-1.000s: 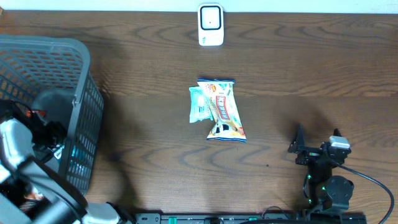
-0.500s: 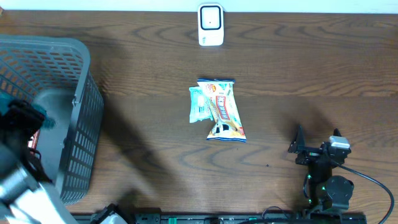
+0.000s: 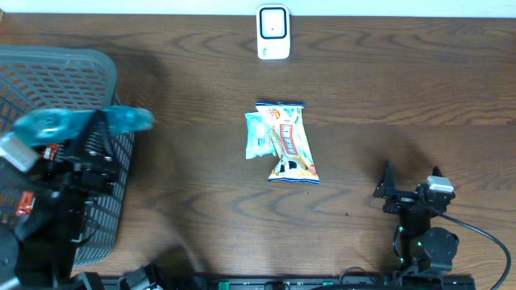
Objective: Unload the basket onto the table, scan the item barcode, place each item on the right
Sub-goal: 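Carry the blue mouthwash bottle to the table and set it down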
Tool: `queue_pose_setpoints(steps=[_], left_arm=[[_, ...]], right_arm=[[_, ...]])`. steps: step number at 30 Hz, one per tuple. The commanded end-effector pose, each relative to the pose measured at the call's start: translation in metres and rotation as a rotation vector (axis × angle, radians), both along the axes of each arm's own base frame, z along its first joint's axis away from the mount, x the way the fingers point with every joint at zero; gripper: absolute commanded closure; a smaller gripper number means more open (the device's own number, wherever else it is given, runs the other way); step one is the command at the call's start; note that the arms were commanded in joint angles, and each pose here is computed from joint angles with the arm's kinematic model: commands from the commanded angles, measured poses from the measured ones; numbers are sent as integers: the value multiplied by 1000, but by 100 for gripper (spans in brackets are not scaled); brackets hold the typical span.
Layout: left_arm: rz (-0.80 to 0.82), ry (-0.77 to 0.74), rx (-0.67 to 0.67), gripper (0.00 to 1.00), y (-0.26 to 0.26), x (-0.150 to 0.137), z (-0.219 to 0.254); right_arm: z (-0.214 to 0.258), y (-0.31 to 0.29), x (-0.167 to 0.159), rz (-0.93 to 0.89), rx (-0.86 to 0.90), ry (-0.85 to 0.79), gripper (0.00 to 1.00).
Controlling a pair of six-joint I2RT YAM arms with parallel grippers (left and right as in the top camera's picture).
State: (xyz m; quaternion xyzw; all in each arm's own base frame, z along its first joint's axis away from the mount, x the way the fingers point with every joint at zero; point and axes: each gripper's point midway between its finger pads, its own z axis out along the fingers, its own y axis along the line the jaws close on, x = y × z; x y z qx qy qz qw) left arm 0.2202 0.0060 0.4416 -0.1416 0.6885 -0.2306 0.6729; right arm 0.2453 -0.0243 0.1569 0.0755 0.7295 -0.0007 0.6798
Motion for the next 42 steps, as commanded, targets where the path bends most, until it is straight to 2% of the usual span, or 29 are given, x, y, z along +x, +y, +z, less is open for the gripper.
queue_pose_setpoints(steps=[1, 11, 16, 23, 29, 42], left_arm=[[-174, 51, -58, 52, -30, 4, -11], [-493, 306, -60, 55, -97, 35, -76], [-548, 462, 12, 55, -134, 60, -121], [-486, 703, 177, 55, -174, 92, -205], [-405, 865, 288, 55, -179, 108, -269], [-328, 1148, 408, 55, -168, 116, -377]], right_arm=[[0, 1, 0, 1, 12, -1, 1], [0, 1, 0, 1, 11, -1, 1], [0, 1, 0, 1, 11, -1, 1], [0, 1, 0, 1, 12, -1, 1], [0, 1, 0, 1, 12, -1, 1], [0, 1, 0, 1, 12, -1, 1]])
